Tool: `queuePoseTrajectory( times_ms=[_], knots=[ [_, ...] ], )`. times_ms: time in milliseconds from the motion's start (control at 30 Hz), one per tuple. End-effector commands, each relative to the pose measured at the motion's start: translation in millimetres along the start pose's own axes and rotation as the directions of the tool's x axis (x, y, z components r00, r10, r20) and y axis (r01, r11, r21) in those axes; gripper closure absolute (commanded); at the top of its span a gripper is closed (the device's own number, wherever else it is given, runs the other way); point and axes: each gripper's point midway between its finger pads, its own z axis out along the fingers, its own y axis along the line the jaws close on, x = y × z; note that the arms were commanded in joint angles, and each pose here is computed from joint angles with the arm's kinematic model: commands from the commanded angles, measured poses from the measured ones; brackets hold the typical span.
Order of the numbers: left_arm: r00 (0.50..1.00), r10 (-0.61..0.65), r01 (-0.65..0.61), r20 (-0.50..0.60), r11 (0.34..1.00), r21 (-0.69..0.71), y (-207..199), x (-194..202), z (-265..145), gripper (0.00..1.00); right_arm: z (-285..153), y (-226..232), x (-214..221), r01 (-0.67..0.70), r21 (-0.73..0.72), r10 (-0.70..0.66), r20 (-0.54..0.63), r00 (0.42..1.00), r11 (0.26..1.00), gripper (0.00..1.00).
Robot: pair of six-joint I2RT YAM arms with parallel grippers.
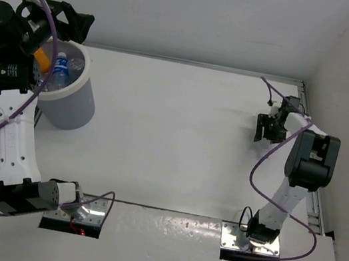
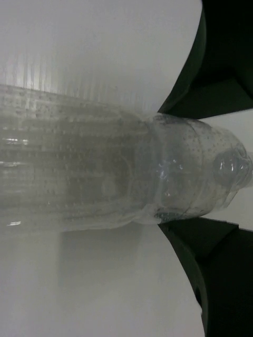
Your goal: Put the plastic bottles in the bin
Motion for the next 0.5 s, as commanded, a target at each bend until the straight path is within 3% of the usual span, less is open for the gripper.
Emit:
queuePoseTrajectory(
  times_ms=[0, 67, 100, 200, 233, 267, 300, 367, 467],
  knots=[
    [1.0, 0.005, -0.005, 0.012, 1.0, 0.03, -11.8, -4.3, -5.3, 0.0, -4.1, 6.9, -32.3, 0.07, 0.017, -0.072, 0.073, 0.995, 0.997, 0.4],
    [1.0, -0.028, 0.029, -0.005, 0.999, 0.039, -14.2, 4.4, -6.3, 0.0, -5.3, 10.4, -32.1, 0.092, 0.005, -0.092, 0.058, 0.994, 0.996, 0.48],
    [0.999, -0.036, 0.037, -0.017, 0.997, 0.062, -19.0, 9.4, -5.0, 0.0, -4.9, 17.6, -30.5, 0.119, -0.013, -0.118, 0.047, 0.992, 0.993, 0.59],
    [0.996, -0.074, 0.078, -0.039, 0.992, 0.098, -27.0, 17.9, -7.0, 0.02, -21.0, 28.1, -39.7, 0.146, -0.051, -0.142, 0.066, 0.988, 0.988, 0.82],
    [0.996, -0.075, 0.08, -0.043, 0.989, 0.126, -33.5, 18.4, -6.8, 0.03, -34.8, 34.4, -54.8, 0.151, -0.08, -0.141, 0.117, 0.983, 0.985, 0.85],
    [0.994, -0.098, 0.105, -0.05, 0.984, 0.145, -37.9, 18.6, -7.6, 0.03, -43.8, 41.8, -50.0, 0.123, -0.117, -0.112, 0.095, 0.989, 0.986, 0.88],
    [0.992, -0.112, 0.12, -0.059, 0.977, 0.175, -46.4, 22.6, -9.4, 0.04, -63.5, 66.2, -59.7, 0.136, -0.238, -0.101, 0.154, 0.983, 0.962, 0.89],
    [0.986, -0.149, 0.163, -0.072, 0.949, 0.27, -69.7, 23.2, -16.5, 0.04, -115.2, 92.4, -81.6, 0.149, -0.327, -0.063, 0.261, 0.963, 0.933, 0.9],
    [0.971, -0.217, 0.24, -0.103, 0.892, 0.382, -100.7, 36.1, -21.3, 0.04, -191.3, 162.4, -95.2, 0.295, -0.506, -0.066, 0.422, 0.904, 0.81, 0.95]
  ],
)
